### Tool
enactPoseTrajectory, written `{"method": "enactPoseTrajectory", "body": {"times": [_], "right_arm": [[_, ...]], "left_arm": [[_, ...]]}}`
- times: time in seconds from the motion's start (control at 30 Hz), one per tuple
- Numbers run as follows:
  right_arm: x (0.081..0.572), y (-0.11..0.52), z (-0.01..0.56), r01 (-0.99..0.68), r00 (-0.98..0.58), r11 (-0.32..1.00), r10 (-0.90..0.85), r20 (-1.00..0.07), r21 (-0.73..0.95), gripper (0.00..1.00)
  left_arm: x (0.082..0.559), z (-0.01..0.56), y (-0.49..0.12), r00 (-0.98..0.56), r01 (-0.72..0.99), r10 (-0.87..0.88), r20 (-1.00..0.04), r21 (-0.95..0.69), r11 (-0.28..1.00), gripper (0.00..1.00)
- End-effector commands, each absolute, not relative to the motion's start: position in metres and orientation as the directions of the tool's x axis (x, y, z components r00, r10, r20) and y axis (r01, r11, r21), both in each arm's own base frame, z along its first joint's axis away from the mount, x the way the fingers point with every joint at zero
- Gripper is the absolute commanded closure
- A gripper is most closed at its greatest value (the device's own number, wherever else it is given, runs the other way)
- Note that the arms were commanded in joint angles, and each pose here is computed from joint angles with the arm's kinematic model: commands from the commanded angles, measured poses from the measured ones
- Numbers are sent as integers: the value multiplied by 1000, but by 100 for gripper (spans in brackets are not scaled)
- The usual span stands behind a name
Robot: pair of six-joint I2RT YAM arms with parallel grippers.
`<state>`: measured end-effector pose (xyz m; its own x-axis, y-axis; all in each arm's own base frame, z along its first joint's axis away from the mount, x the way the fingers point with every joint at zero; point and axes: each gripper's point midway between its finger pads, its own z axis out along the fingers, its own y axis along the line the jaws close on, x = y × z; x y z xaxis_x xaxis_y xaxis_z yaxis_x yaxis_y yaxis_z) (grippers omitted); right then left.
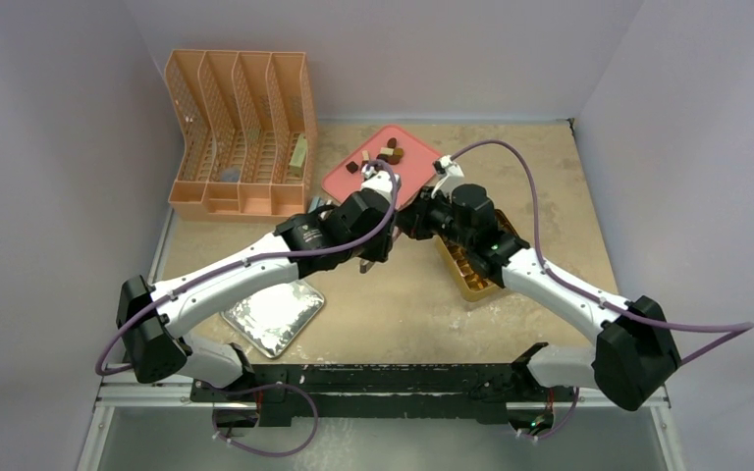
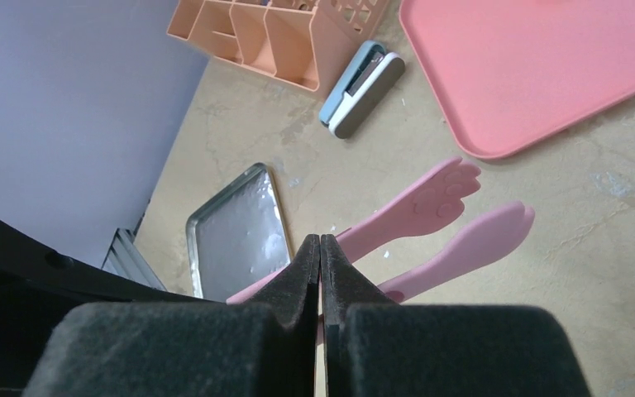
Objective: Pack the chocolate
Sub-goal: Pick up the fake chocolate from the plate.
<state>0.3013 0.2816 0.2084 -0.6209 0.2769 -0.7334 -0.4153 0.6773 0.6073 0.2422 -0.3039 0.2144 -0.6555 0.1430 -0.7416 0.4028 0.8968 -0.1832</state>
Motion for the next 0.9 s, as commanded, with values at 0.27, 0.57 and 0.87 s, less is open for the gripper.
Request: {"method": "enactPoseTrajectory", "body": {"times": [0.27, 0.57, 0.87], "right_arm": [[298, 258, 246, -416, -528, 715, 313, -789, 562, 71], [278, 214, 290, -401, -382, 765, 361, -851, 504, 27], [262, 189, 301, -379, -323, 787, 380, -867, 486, 6]], "left_arm": [[289, 246, -290, -616, 310, 13, -787, -228, 923, 70], [339, 224, -258, -637, 182, -10, -770, -163, 970, 68], [395, 190, -257, -674, 132, 2, -739, -118, 984, 68]]}}
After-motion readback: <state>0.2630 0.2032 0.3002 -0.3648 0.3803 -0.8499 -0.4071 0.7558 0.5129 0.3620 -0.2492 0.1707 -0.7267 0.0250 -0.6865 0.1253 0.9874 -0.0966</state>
